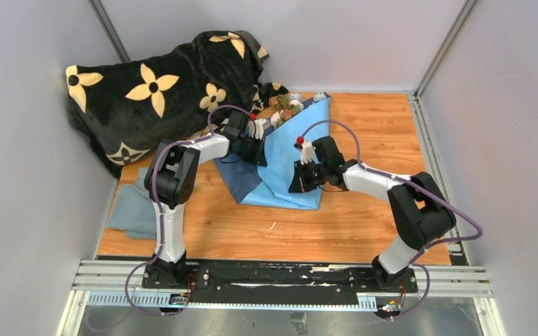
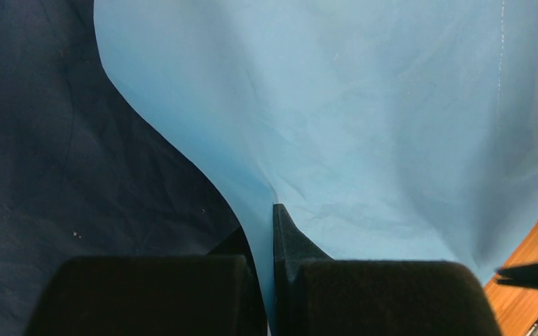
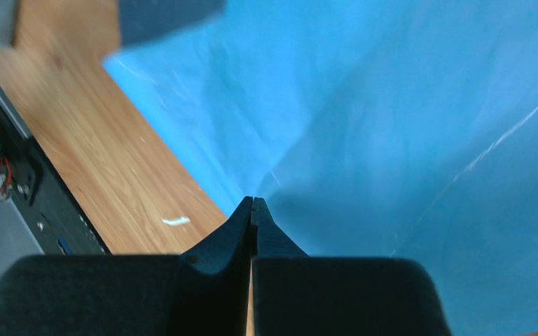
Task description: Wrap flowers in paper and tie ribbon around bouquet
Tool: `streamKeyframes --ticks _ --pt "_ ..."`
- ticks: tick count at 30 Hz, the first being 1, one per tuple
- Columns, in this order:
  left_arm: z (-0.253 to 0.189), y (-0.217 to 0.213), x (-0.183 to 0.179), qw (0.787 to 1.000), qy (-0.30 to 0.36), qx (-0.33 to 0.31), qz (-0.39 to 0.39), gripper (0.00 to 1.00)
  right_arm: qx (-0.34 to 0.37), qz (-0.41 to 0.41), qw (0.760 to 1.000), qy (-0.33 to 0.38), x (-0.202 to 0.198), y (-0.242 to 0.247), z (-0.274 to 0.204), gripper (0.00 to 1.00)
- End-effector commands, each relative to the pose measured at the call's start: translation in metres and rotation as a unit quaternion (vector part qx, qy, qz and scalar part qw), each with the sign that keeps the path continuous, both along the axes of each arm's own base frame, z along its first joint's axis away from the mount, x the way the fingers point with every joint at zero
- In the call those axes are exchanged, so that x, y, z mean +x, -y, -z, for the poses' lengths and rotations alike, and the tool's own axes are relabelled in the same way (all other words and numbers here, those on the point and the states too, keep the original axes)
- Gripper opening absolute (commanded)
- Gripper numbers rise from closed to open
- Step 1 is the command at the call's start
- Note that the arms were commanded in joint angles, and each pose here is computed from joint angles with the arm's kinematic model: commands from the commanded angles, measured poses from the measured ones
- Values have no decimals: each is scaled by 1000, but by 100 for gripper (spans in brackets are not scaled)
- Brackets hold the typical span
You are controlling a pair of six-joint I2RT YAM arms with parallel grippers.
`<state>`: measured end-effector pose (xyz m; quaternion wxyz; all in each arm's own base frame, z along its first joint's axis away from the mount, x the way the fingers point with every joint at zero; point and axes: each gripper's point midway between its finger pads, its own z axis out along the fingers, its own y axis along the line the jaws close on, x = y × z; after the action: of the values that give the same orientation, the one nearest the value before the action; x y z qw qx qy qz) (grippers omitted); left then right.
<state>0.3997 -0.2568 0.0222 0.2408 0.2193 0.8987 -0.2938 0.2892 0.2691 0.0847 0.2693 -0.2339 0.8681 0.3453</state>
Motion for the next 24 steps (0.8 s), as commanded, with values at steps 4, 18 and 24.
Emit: streamKeyframes --ticks 4,18,24 --pt "9 -22 -13 998 -14 56 -10 0 -36 1 991 -131 -53 20 81 0" --pt "-95 22 -101 989 48 5 143 50 -54 68 977 -196 -61 42 118 0" --pt "-76 61 -146 983 5 -12 184 33 -56 82 970 -221 -62 42 123 0"
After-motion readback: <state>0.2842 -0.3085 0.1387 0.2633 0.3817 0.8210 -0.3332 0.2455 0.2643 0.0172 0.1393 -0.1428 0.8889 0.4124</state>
